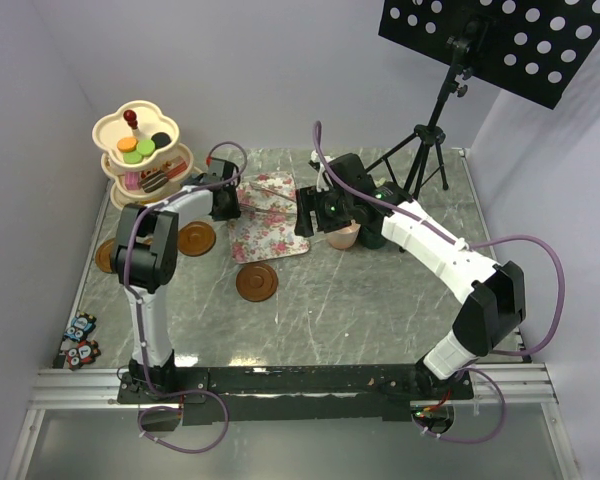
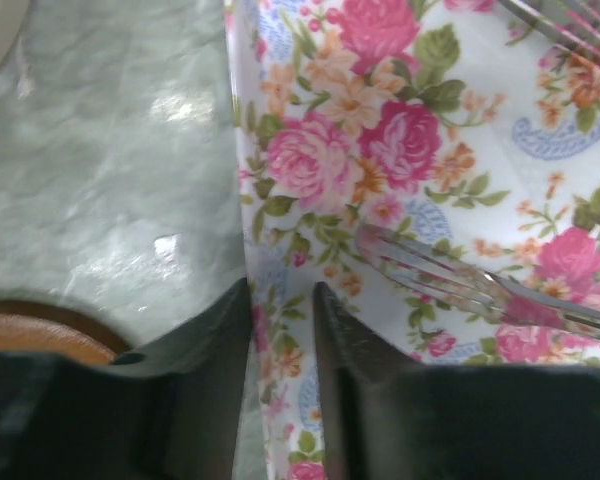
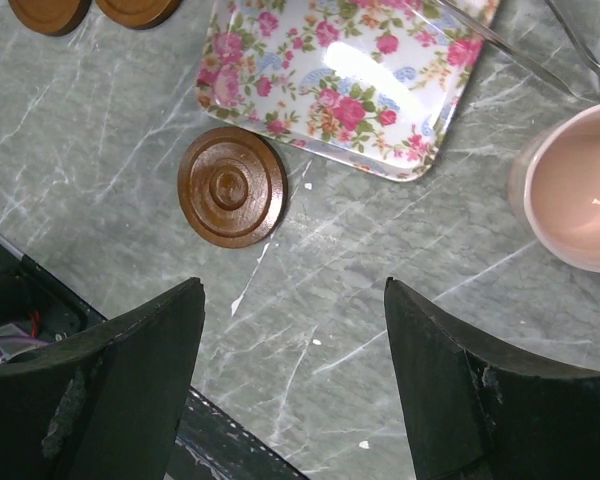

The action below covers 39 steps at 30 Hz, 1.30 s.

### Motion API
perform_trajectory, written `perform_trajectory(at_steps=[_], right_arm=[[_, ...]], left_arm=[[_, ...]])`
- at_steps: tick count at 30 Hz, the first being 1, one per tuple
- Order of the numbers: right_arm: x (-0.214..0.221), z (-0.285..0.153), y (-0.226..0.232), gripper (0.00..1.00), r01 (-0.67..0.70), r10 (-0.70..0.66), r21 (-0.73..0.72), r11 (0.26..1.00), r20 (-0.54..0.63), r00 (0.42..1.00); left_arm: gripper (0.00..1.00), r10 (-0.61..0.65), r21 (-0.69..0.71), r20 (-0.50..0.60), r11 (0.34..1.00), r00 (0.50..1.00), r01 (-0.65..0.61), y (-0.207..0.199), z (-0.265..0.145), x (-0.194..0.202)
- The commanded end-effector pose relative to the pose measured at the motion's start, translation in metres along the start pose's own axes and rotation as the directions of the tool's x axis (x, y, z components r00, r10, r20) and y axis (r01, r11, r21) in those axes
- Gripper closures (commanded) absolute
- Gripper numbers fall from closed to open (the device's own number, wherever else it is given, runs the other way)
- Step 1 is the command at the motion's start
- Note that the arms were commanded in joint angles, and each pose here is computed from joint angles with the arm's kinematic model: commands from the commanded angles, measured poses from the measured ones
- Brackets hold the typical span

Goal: Serve the afternoon tea
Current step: Adjust the tray at the center of the board, then move the coaster to the center of the board.

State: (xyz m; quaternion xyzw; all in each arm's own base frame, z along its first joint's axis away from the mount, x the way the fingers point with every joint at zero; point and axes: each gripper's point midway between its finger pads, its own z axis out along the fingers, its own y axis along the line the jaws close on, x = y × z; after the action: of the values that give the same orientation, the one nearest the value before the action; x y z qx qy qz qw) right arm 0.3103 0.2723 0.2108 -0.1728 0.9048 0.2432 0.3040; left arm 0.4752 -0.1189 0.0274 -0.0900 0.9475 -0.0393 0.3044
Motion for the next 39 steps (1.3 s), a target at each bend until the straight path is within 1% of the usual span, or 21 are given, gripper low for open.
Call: perform_trajectory(at_steps=[1, 2, 5, 11, 12, 13, 14, 16, 18, 21, 24, 25, 26, 27, 28, 30, 31, 35, 36, 39], right_arm=[[-0.006, -0.014, -0.001, 0.21, 0.006, -0.006, 0.001, 1.0, 0.034, 0.999], [-0.006, -0.015, -0.002, 0.21, 0.005, -0.005, 0.004, 1.0, 0.035, 0.999], [-0.004, -0.02, -0.006, 0.21, -0.001, 0.0, 0.018, 1.0, 0.04, 0.999], [0.0, -0.025, -0.014, 0.21, -0.02, 0.018, 0.041, 0.999, 0.045, 0.999], [0.0, -0.025, -0.014, 0.21, -0.023, 0.021, 0.044, 0.999, 0.045, 0.999], [-0.001, -0.026, -0.014, 0.21, -0.023, 0.02, 0.044, 0.999, 0.05, 0.999], [-0.001, -0.027, -0.014, 0.21, -0.024, 0.021, 0.045, 0.999, 0.053, 0.998], [-0.002, -0.028, -0.015, 0.2, -0.025, 0.023, 0.046, 0.999, 0.06, 0.998], [-0.004, -0.029, -0.015, 0.2, -0.027, 0.024, 0.047, 0.999, 0.067, 0.997], [-0.005, -0.028, -0.014, 0.2, -0.024, 0.021, 0.038, 0.999, 0.068, 0.997], [-0.008, -0.028, -0.012, 0.2, -0.017, 0.015, 0.023, 1.0, 0.069, 0.998], [-0.008, -0.027, -0.011, 0.19, -0.013, 0.012, 0.017, 1.0, 0.068, 0.998], [-0.009, -0.027, -0.01, 0.2, -0.012, 0.011, 0.012, 1.0, 0.067, 0.998], [-0.01, -0.028, -0.009, 0.19, -0.008, 0.008, 0.007, 1.0, 0.07, 0.998], [-0.009, -0.028, -0.009, 0.19, -0.007, 0.007, 0.005, 1.0, 0.065, 0.998], [-0.008, -0.028, -0.008, 0.2, -0.002, 0.002, -0.001, 1.0, 0.061, 0.998], [-0.007, -0.029, -0.008, 0.19, 0.002, -0.001, -0.003, 1.0, 0.056, 0.998], [-0.003, -0.03, -0.007, 0.19, 0.011, -0.011, -0.013, 1.0, 0.047, 0.999], [-0.001, -0.029, -0.008, 0.19, 0.011, -0.011, -0.017, 1.0, 0.043, 0.999], [0.001, -0.03, -0.006, 0.19, 0.01, -0.009, -0.033, 0.999, 0.039, 0.999]], left_arm=[[0.71, 0.081, 0.039, 0.02, 0.996, 0.997, -0.082, -0.026, 0.006, -0.003], [0.74, 0.092, 0.042, 0.017, 0.995, 0.996, -0.093, -0.03, 0.009, -0.001], [0.75, 0.109, 0.056, 0.006, 0.992, 0.994, -0.109, -0.04, 0.017, 0.004], [0.74, 0.089, 0.099, 0.008, 0.991, 0.996, -0.09, -0.059, 0.02, 0.002], [0.72, 0.08, 0.09, 0.008, 0.993, 0.997, -0.081, -0.058, 0.019, 0.001], [0.7, 0.071, 0.076, 0.013, 0.995, 0.997, -0.071, -0.057, 0.017, -0.002], [0.65, 0.065, 0.062, 0.023, 0.996, 0.998, -0.066, -0.055, 0.013, -0.007], [0.46, 0.063, 0.031, 0.064, 0.997, 0.996, -0.065, -0.05, 0.001, -0.02], [0.36, 0.064, 0.012, 0.108, 0.998, 0.992, -0.065, -0.046, -0.015, -0.033], [0.29, 0.054, 0.0, 0.17, 0.998, 0.984, -0.055, -0.041, -0.042, -0.051], [0.25, 0.019, -0.026, 0.2, 1.0, 0.98, -0.014, -0.03, -0.07, -0.057], [0.21, 0.006, -0.047, 0.21, 0.999, 0.978, 0.004, -0.023, -0.079, -0.056], [0.19, -0.014, -0.051, 0.218, 0.998, 0.976, 0.026, -0.018, -0.092, -0.052], [0.19, -0.02, -0.059, 0.216, 0.998, 0.976, 0.033, -0.014, -0.095, -0.046], [0.19, -0.043, -0.038, 0.234, 0.998, 0.971, 0.054, -0.012, -0.11, -0.045], [0.2, -0.058, 0.021, 0.224, 0.998, 0.973, 0.054, -0.018, -0.124, -0.03], [0.23, -0.057, 0.047, 0.211, 0.998, 0.976, 0.049, -0.022, -0.129, -0.019], [0.3, 0.012, 0.114, 0.146, 0.993, 0.989, -0.029, -0.048, -0.143, 0.034], [0.31, 0.049, 0.122, 0.117, 0.991, 0.992, -0.063, -0.055, -0.143, 0.055], [0.32, 0.062, 0.097, 0.056, 0.993, 0.997, -0.067, -0.053, -0.141, 0.09]])
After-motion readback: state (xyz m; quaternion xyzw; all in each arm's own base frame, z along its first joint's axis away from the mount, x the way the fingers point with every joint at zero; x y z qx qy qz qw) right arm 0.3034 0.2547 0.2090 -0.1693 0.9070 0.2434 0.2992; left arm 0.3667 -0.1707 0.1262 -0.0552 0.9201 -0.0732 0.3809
